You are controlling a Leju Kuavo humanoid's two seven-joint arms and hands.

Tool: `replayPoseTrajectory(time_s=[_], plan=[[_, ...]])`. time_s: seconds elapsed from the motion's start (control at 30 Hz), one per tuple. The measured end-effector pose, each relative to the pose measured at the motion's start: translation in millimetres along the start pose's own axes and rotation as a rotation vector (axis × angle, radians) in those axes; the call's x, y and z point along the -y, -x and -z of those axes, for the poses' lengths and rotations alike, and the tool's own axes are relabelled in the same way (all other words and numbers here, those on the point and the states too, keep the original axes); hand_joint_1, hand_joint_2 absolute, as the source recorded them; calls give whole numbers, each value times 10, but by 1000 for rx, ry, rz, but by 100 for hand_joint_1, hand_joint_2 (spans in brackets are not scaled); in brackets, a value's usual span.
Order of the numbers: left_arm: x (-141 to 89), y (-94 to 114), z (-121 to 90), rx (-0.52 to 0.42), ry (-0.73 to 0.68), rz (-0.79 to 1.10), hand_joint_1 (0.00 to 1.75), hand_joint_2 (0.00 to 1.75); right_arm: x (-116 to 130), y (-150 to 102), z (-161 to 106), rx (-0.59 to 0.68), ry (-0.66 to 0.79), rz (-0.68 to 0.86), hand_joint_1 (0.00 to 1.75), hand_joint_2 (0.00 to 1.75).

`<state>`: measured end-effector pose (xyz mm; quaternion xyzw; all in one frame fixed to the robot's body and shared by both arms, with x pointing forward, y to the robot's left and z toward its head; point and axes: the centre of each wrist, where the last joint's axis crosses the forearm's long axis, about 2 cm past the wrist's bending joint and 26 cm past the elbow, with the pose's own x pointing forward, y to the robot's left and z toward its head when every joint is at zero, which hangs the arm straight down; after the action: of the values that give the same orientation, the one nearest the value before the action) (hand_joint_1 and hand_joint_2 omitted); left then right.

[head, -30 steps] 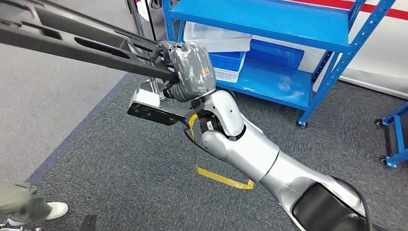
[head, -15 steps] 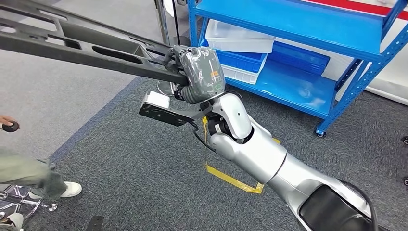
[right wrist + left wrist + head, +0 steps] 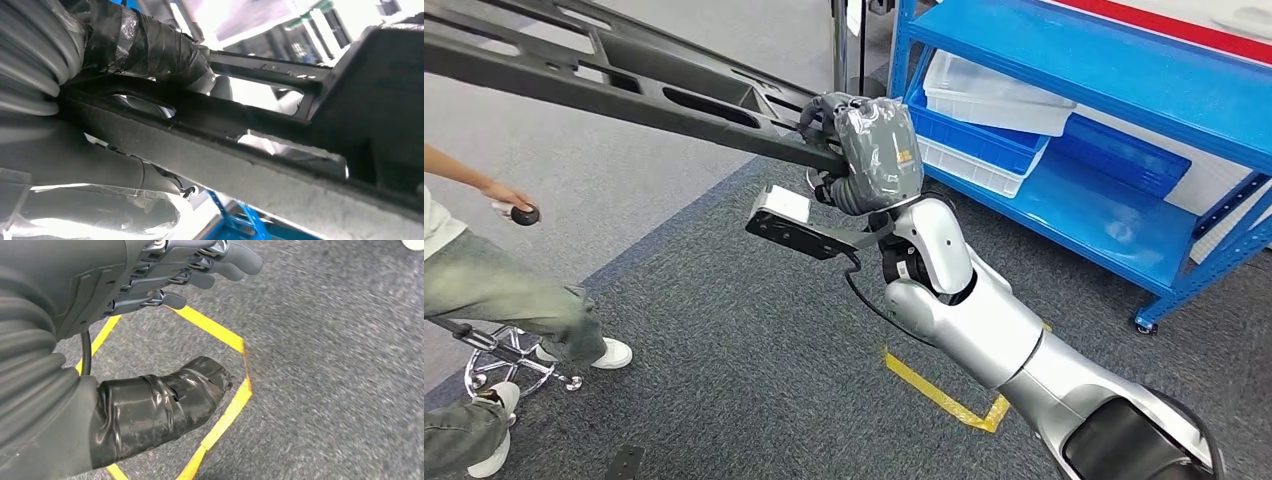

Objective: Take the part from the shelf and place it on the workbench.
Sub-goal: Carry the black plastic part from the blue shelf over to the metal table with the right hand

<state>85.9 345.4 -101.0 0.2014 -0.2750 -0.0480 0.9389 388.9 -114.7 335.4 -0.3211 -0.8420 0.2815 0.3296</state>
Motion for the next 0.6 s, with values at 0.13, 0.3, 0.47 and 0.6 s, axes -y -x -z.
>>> replayPoseTrajectory(time_s=[0.13, 0.3, 0.47, 0.6], plan=[[-21, 39, -8, -7, 0, 8, 0, 175, 27, -9, -3, 4, 6, 4, 175, 175], [-45, 21, 8, 9, 0, 10, 0, 175, 36, -9, -17, -1, 3, 11, 175, 175], [-60, 20, 13, 15, 1, 11, 0, 175, 26, -4, -46, -7, -1, 22, 175, 175], [-72, -10, 30, 19, 9, 10, 0, 175, 46, -8, -38, 4, 11, 3, 175, 175]])
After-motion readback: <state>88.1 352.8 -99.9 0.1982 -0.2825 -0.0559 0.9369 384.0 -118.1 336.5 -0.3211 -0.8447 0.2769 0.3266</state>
